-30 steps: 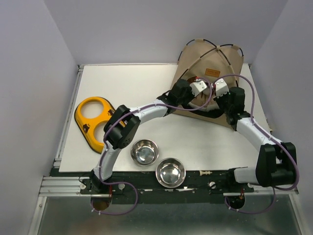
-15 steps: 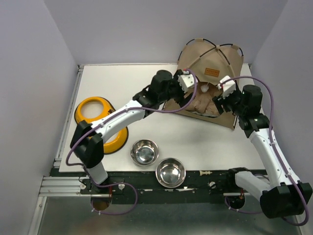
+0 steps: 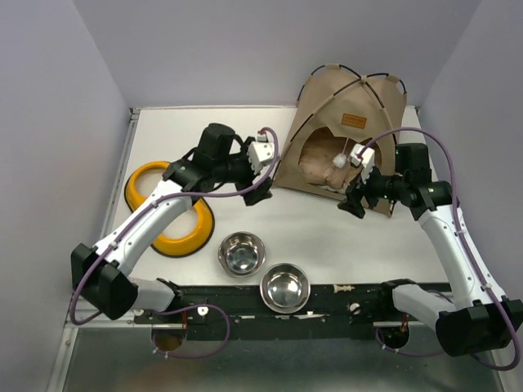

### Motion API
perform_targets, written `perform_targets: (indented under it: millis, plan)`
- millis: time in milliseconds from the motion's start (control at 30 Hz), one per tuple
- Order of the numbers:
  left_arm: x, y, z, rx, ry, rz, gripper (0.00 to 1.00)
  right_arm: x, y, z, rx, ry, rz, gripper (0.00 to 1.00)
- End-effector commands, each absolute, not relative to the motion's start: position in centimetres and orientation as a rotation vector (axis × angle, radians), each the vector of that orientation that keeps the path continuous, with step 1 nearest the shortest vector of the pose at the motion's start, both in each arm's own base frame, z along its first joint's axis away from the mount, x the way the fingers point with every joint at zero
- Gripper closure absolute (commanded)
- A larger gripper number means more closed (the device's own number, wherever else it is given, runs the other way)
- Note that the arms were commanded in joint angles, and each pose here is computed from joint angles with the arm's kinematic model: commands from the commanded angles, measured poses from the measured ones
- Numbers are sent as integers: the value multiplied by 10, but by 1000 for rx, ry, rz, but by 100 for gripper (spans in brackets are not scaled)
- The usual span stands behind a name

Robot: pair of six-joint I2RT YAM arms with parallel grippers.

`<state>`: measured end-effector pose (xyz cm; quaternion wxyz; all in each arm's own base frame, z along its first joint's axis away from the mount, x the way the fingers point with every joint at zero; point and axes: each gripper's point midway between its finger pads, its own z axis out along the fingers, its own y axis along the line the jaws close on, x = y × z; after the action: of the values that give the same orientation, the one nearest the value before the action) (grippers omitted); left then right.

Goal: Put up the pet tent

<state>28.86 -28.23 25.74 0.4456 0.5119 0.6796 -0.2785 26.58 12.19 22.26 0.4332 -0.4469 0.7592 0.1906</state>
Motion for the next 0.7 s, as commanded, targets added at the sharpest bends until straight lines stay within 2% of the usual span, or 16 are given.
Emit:
perform_targets:
  millis: [0,133,333,400,500,600,667]
  plan:
    - [219,-200,170,1551,1996,-605,1,218,134,190,-1164,2011,699,12]
    - [204,-164,117,1599,2192,-578,1,216,132,170,-1167,2083,683,12]
    - [232,-164,74,1514,2286,-427,1,225,129,169,-1142,2097,638,12]
    - [233,-172,66,1525,2305,-467,5,226,128,172,-1141,2096,627,11]
    - [235,-176,46,1494,2375,-478,20,228,127,175,-1142,2085,610,12]
    - [234,-177,32,1407,2506,-538,46,234,125,178,-1144,2070,580,11]
    - [232,-178,31,1379,2548,-578,59,238,124,178,-1142,2067,564,11]
